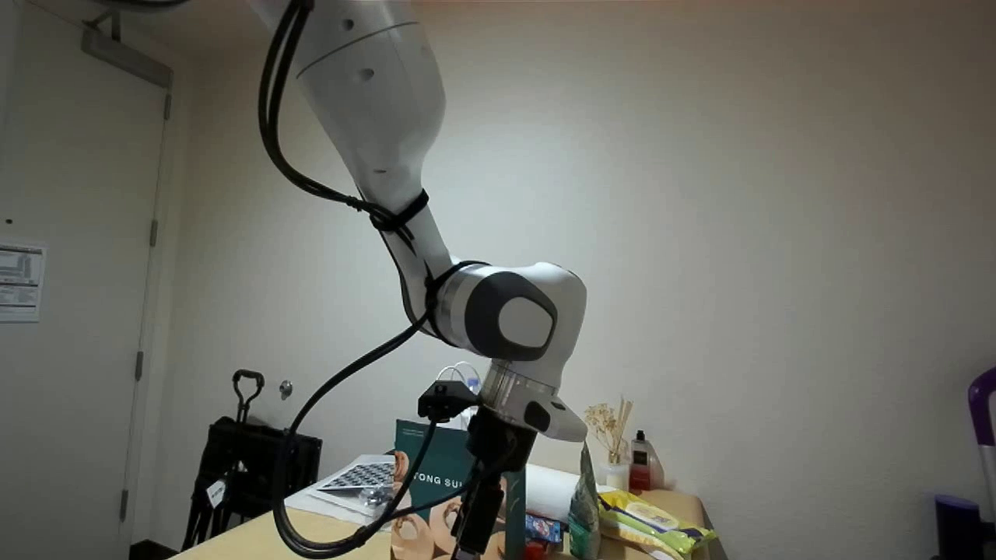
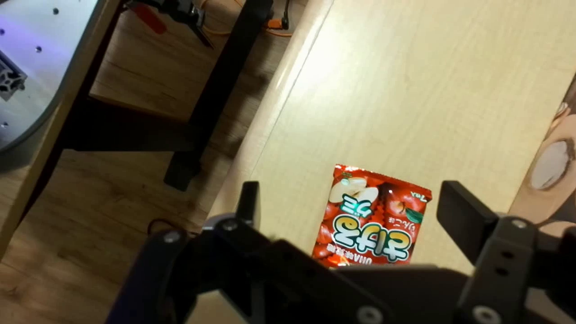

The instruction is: Pick up the sachet from the table and put it in the bag.

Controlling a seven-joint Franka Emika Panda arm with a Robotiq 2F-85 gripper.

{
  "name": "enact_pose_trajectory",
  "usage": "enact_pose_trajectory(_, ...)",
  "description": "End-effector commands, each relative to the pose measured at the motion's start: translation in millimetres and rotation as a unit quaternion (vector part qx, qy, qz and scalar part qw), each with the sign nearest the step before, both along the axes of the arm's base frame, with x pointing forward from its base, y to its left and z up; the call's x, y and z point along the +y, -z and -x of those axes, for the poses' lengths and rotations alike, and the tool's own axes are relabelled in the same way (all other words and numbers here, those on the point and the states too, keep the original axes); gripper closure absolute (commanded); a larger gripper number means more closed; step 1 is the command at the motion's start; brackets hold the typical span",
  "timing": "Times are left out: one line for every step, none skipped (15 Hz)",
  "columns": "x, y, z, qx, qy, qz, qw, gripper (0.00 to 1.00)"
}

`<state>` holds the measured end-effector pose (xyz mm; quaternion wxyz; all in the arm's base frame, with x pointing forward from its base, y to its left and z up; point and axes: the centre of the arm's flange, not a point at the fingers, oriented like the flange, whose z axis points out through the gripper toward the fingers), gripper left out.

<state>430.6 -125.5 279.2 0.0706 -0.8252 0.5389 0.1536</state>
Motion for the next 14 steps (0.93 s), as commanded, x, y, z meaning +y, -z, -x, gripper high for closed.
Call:
enact_pose_trajectory(0,1,0,0.001,0.0,0.0,1.0,0.0)
enact_pose_trajectory(0,0,-1,-0.001,0.0,0.0,1.0,0.0)
enact_pose_trajectory(-1,-2,-2,-0.002,0.0,0.001,1.0,0.0)
enact_pose_trajectory(-2,3,-5,0.002,0.017,0.013,0.9998,0.0)
enact_pose_trajectory(-9,14,-10,-0.006,0.056,0.054,0.9969,0.0)
enact_pose_trajectory(-15,17,-11,-0.009,0.074,0.066,0.9951,0.0)
enact_pose_trajectory(-24,23,-10,-0.01,0.1,0.078,0.9919,0.0)
enact_pose_trajectory(-31,28,-9,-0.009,0.122,0.093,0.9882,0.0)
enact_pose_trajectory(-41,38,-5,-0.006,0.14,0.107,0.9844,0.0)
enact_pose_trajectory(-47,45,-3,0.0,0.153,0.114,0.9817,0.0)
enact_pose_trajectory(-54,52,0,0.008,0.153,0.102,0.9829,0.0)
enact_pose_trajectory(-60,56,4,0.014,0.134,0.086,0.9872,0.0)
enact_pose_trajectory(-50,45,0,0.008,0.136,0.096,0.9859,0.0)
enact_pose_trajectory(-54,52,3,0.014,0.137,0.096,0.9858,0.0)
